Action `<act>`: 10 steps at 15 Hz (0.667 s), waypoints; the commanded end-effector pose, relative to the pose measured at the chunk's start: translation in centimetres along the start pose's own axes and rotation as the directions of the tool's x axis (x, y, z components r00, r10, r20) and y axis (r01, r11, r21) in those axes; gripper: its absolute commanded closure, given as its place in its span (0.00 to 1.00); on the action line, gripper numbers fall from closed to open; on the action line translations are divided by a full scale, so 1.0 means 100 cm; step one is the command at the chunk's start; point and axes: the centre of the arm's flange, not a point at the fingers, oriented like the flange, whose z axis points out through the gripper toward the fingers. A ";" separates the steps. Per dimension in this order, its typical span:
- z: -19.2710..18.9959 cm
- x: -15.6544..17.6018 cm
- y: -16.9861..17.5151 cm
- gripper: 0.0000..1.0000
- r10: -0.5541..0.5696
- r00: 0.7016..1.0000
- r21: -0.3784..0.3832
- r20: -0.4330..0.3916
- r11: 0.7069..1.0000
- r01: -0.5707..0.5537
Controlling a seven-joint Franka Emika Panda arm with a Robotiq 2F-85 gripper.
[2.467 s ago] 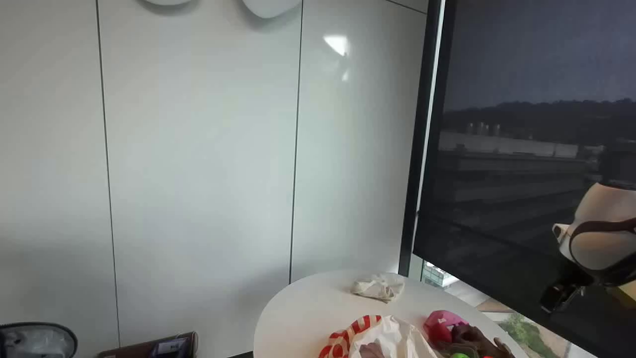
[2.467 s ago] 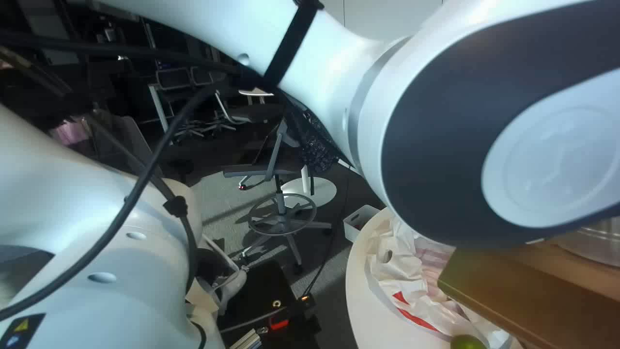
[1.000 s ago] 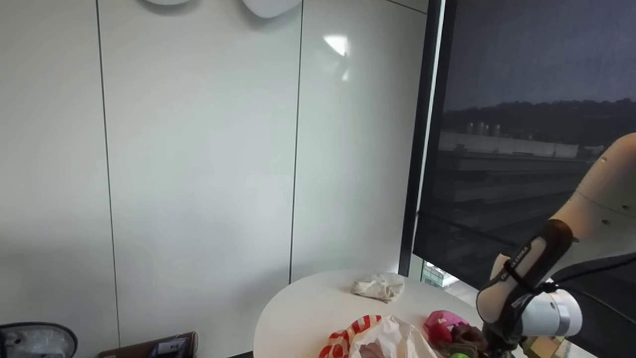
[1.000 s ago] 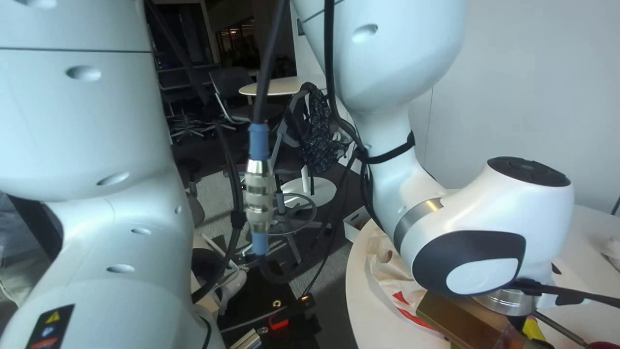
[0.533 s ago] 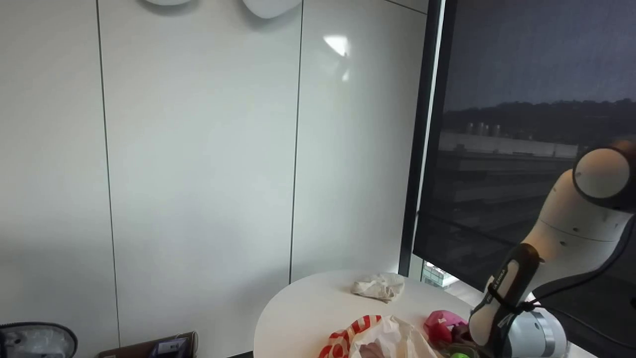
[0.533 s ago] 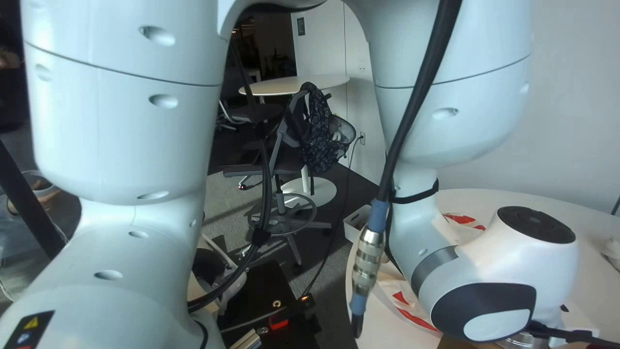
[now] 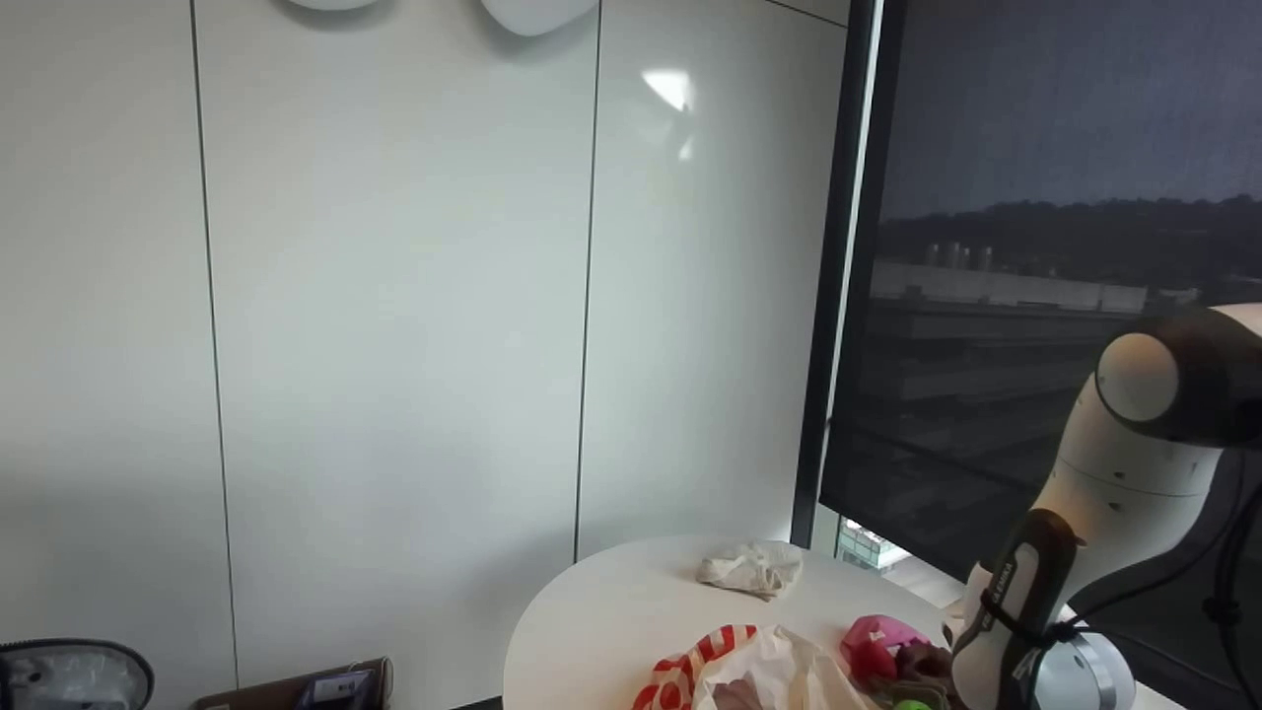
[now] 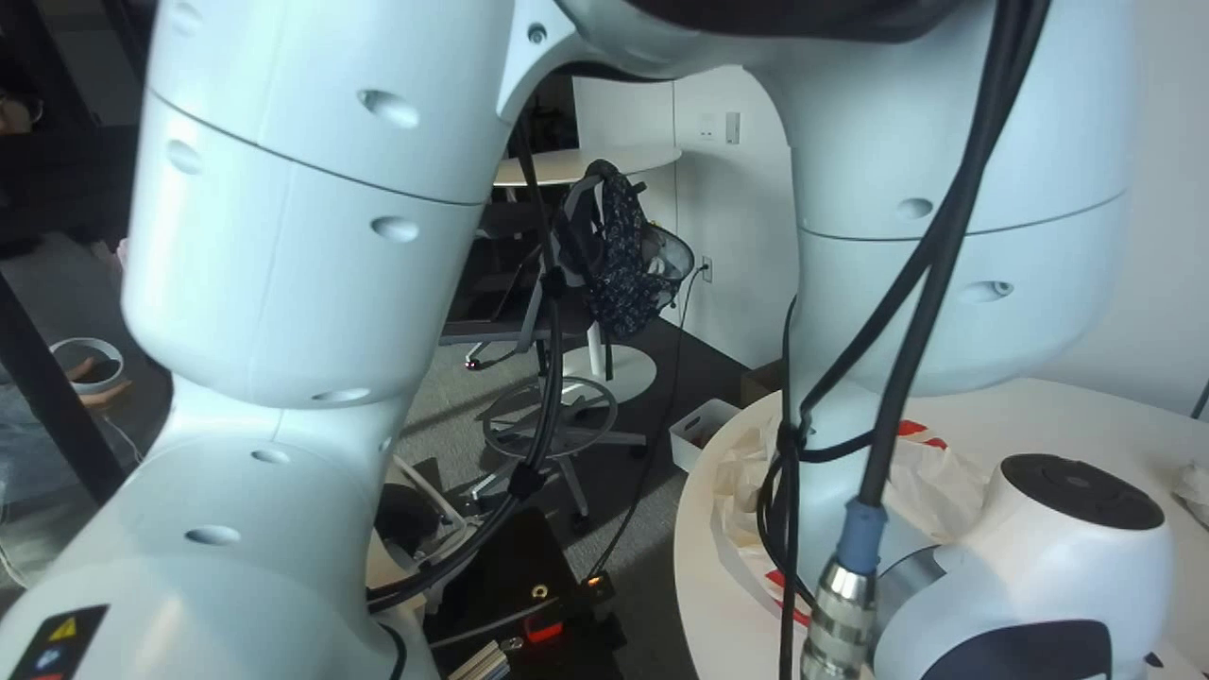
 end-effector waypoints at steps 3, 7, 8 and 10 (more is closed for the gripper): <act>0.016 0.013 0.002 0.00 0.025 0.999 0.022 0.047 0.999 -0.026; 0.022 0.016 0.004 0.00 0.034 0.996 0.032 0.087 0.999 -0.037; 0.024 0.016 0.005 0.00 0.034 0.995 0.033 0.093 0.999 -0.037; 0.026 0.016 0.004 0.26 0.032 0.994 0.039 0.102 0.999 -0.036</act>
